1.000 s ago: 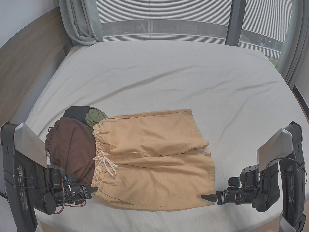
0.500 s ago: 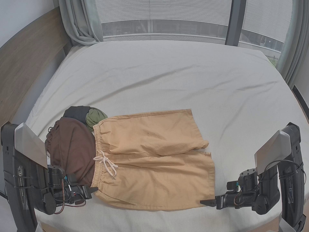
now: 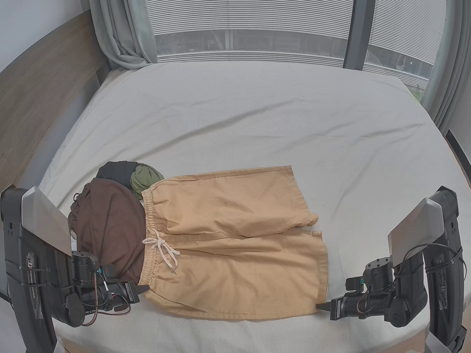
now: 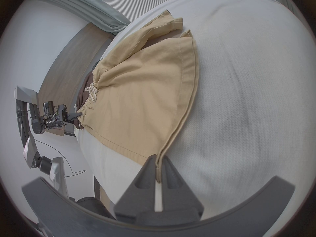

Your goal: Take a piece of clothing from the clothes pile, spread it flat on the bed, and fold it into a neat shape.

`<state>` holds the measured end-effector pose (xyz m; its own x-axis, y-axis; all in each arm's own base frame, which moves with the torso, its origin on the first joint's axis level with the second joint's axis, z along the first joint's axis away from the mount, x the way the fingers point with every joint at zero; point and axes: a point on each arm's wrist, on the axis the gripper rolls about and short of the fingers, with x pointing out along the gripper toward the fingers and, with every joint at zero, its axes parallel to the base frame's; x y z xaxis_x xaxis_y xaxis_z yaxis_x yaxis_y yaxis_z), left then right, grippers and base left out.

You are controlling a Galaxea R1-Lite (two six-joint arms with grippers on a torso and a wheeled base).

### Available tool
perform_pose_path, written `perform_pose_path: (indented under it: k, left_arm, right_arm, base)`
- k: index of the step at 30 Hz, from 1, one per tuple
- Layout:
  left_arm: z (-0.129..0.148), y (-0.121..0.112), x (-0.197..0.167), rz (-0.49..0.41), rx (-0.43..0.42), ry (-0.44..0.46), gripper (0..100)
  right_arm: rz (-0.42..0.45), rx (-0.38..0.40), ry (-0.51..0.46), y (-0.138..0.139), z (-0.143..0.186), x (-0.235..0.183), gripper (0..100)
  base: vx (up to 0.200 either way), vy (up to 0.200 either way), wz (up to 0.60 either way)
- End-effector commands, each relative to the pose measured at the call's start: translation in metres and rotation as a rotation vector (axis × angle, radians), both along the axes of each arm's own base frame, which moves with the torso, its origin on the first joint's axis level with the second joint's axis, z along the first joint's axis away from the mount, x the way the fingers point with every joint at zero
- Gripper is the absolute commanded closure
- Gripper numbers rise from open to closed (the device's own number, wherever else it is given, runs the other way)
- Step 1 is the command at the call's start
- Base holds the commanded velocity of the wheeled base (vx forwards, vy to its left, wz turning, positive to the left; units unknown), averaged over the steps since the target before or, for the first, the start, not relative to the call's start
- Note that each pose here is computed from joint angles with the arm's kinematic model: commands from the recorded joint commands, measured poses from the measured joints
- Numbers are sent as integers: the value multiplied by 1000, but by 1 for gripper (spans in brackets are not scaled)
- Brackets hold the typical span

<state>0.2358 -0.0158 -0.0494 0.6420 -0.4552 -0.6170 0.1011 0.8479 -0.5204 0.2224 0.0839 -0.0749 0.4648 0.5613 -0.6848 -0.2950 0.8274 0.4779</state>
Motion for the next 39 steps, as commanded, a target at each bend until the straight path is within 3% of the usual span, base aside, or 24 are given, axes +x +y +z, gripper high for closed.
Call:
perform_pose_path:
  k: [1, 6, 18, 26, 33, 34, 39]
  left_arm:
    - [8, 1, -7, 2, -27, 6, 100]
    - [17, 1, -21, -27, -55, 31, 100]
    - [8, 4, -34, -77, 9, 128, 100]
    - [7, 5, -35, -85, 11, 136, 100]
    - [12, 4, -29, -88, -5, 59, 100]
    - [14, 4, -25, -84, -8, 12, 100]
    - [21, 2, -17, -57, -39, -28, 100]
  right_arm:
    - [2, -2, 10, -2, 7, -7, 100]
    - [0, -8, 22, -5, 14, -16, 100]
    - [20, -32, 56, -9, 16, -28, 100]
    - [28, -43, 69, -10, 15, -31, 100]
    - [25, -29, 29, -9, 20, -27, 100]
    - [27, -11, -14, -8, 30, -24, 100]
    - [25, 33, -122, -6, 53, -18, 100]
  base:
    - [0, 0, 0]
    - [0, 0, 0]
    - [0, 0, 0]
    - [0, 0, 0]
    - [0, 0, 0]
    - [0, 0, 0]
    - [0, 0, 0]
